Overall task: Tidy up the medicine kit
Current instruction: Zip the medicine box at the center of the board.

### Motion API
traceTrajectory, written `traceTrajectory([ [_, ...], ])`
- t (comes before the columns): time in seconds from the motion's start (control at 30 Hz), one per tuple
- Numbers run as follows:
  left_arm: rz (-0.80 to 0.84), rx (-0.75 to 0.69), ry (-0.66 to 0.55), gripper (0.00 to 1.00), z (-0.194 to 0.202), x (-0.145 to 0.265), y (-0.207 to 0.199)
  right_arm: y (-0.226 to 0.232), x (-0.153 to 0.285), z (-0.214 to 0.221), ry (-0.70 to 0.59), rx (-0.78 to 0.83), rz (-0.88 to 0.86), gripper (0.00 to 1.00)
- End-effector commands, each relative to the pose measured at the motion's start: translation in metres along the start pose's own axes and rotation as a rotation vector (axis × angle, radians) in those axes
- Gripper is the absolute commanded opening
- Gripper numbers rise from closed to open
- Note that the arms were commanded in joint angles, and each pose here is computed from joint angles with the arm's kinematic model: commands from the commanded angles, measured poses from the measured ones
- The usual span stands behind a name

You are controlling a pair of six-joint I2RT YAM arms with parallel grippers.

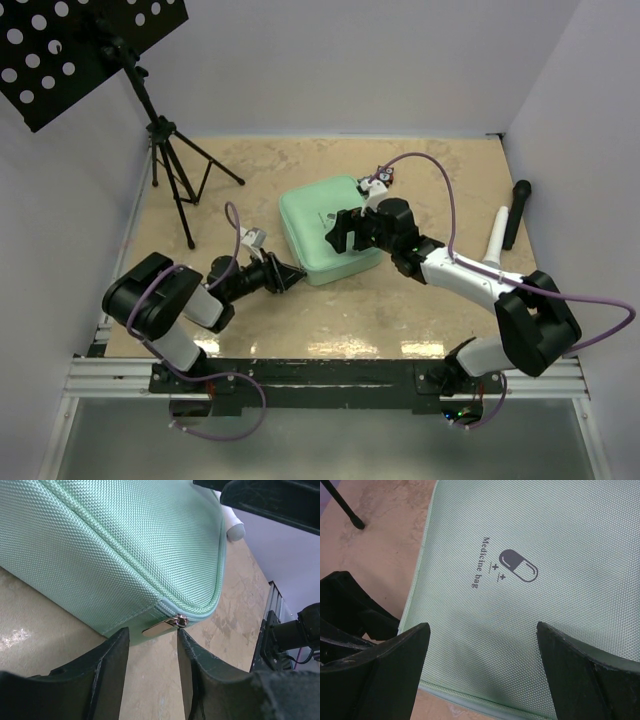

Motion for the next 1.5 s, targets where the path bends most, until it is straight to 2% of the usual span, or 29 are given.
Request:
traceTrajectory([
  [0.0,0.431,-0.332,-0.356,0.48,-0.067,0.012,-0.09,0.005,0.007,-0.005,-0.026,-0.002,-0.018,0.92],
  [0.2,0.46,-0.344,-0.311,0.43,-0.066,0.001,-0.09,0.005,0.008,-0.005,-0.027,-0.005,-0.02,0.93],
  [0.5,0.488,-0.361,-0.316,0.39,-0.074,-0.006,-0.096,0.005,0.005,0.0,-0.01,-0.005,-0.025,0.93],
  [0.93,0.496,-0.354,-0.29,0.24,-0.071,-0.008,-0.094,0.004,0.001,0.004,0.004,-0.008,-0.023,0.92],
  [1.4,0.488,-0.34,-0.272,0.0,-0.066,-0.008,-0.091,0.003,0.001,0.005,0.009,-0.009,-0.018,0.93],
  [1.47,0.488,-0.338,-0.271,0.0,-0.066,-0.008,-0.091,0.003,0.001,0.005,0.008,-0.006,-0.018,0.92],
])
Point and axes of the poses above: each gripper's point midway between its finger pads, its own x axis back along the fingers, its own y axis along the line the jaws close on, z = x × y, the point moved 5 cm from there along x, back along the fingers, and after that the axes turned 15 degrees about x, right-handed, at the moved point
